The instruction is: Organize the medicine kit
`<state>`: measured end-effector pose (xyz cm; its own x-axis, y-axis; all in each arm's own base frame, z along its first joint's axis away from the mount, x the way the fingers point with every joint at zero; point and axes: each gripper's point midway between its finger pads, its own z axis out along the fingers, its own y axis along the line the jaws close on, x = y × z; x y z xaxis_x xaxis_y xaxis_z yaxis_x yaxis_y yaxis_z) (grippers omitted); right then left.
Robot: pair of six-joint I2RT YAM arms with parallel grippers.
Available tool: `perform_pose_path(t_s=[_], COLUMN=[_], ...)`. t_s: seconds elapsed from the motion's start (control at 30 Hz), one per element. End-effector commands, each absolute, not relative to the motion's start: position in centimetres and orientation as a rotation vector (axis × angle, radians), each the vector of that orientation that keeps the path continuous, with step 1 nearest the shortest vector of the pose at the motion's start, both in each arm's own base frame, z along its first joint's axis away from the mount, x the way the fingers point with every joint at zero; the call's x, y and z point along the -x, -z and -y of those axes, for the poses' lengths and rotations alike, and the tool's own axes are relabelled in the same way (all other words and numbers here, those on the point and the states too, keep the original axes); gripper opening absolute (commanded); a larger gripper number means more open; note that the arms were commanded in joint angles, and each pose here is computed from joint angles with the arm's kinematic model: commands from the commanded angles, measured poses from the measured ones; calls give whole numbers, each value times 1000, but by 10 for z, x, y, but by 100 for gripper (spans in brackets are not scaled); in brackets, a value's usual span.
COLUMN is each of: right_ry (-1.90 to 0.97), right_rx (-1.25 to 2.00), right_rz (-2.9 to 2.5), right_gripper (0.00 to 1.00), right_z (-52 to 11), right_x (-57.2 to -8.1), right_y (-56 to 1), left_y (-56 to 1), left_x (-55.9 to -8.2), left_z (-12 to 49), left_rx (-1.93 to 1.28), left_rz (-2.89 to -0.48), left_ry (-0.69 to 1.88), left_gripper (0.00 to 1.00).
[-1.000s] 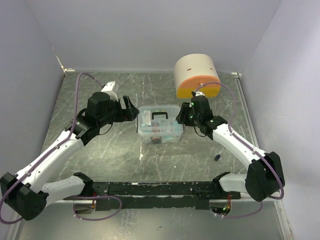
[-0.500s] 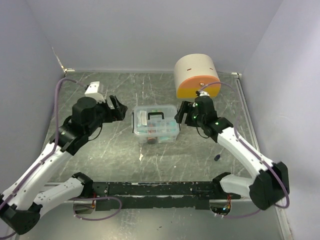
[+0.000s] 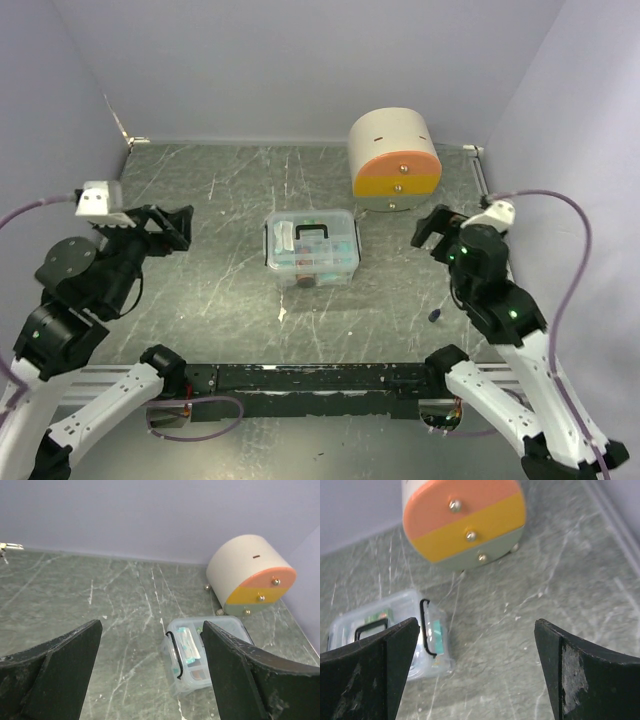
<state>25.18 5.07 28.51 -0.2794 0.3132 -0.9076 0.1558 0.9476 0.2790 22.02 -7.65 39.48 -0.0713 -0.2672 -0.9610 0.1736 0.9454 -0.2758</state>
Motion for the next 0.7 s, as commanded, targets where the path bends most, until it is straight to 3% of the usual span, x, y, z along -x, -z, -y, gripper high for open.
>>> perform_pose_path(t_s=[0.0, 0.27, 0.67], right_ry=[3, -70, -96], right_rx=[-448, -489, -458], right_rz=[-1748, -1547, -1562], right_gripper=[100, 100, 100], right_z=[0, 28, 25], right_x=[-219, -177, -171], right_y=[-320, -373, -371], left_y=[-403, -409, -405], left_x=[-200, -181, -178], left_z=[52, 35, 37], left_rx=[47, 86, 97], left_rz=[-1580, -1556, -1559], left_ry=[274, 272, 309], left_gripper=[93, 97, 97])
